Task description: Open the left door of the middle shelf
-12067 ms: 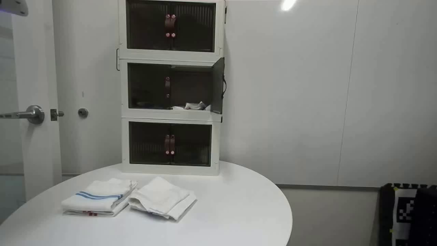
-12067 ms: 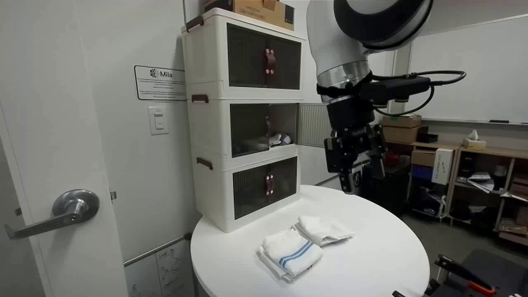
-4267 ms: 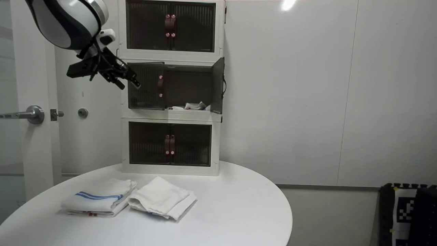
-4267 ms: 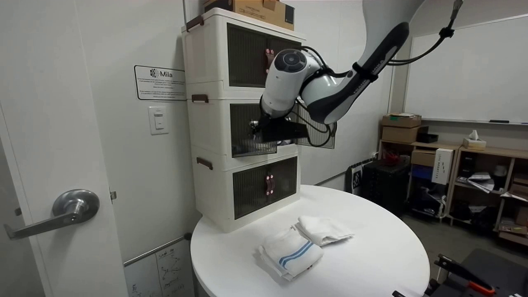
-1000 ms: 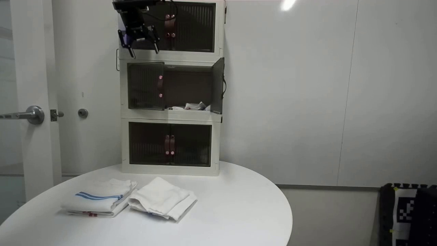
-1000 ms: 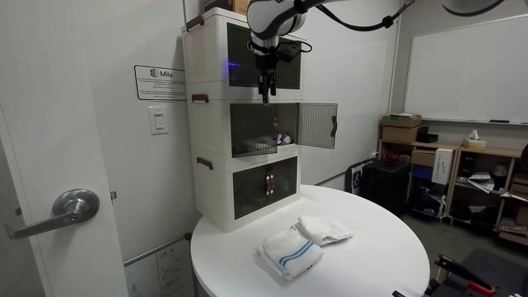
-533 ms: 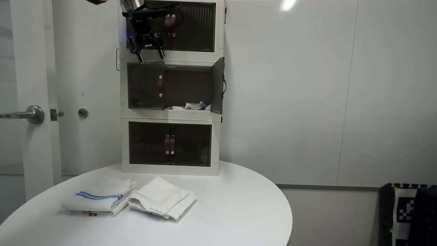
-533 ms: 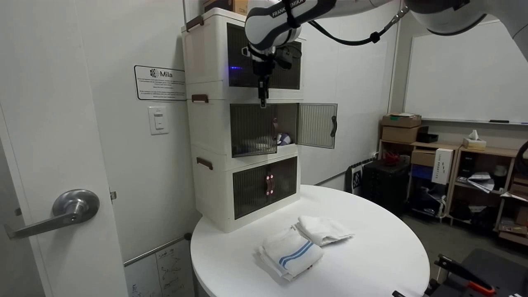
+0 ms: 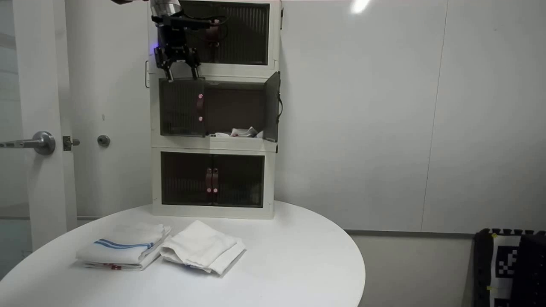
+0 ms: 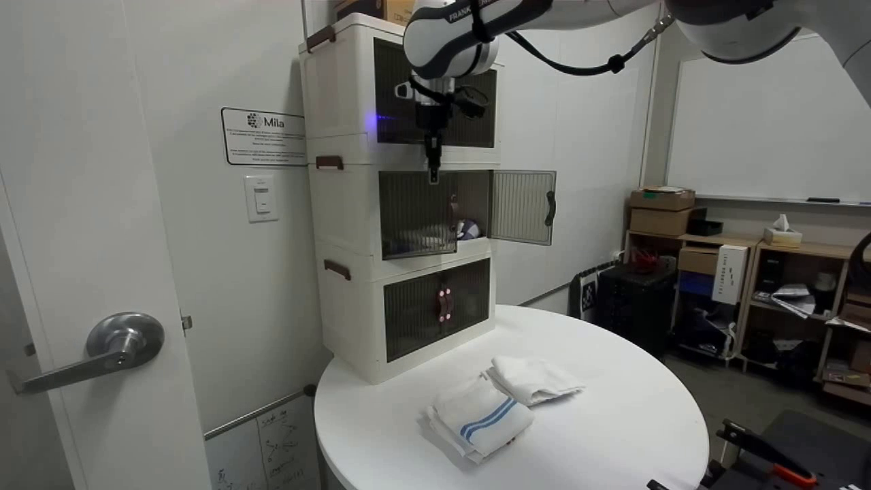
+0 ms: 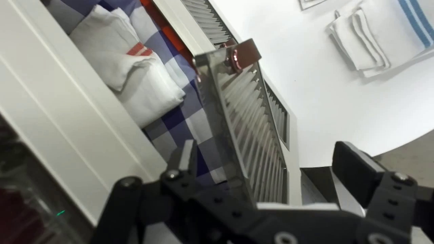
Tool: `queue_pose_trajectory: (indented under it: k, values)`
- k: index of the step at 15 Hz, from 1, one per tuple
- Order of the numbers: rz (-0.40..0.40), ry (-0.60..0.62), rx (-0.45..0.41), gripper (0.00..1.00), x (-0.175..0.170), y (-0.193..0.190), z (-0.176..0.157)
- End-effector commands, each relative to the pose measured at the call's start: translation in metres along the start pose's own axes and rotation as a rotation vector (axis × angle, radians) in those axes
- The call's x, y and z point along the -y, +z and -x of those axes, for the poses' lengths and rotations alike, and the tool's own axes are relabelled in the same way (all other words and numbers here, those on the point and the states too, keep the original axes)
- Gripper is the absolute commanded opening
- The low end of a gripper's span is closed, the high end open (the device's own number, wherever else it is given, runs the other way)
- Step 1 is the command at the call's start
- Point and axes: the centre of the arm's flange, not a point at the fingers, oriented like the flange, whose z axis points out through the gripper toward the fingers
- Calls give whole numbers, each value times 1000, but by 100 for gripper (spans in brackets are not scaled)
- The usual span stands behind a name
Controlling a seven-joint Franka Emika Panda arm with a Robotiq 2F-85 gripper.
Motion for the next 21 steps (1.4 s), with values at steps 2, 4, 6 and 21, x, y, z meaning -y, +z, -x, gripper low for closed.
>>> queue_pose_trajectory:
  k: [2, 4, 6, 21]
  values:
    - [-70, -101, -16, 100, 9, 19, -10]
    - [-82, -115, -10, 100, 12, 25, -10]
    - [-97, -115, -3, 100, 17, 26, -11]
    - [-72, 231, -8, 100, 69, -11, -39]
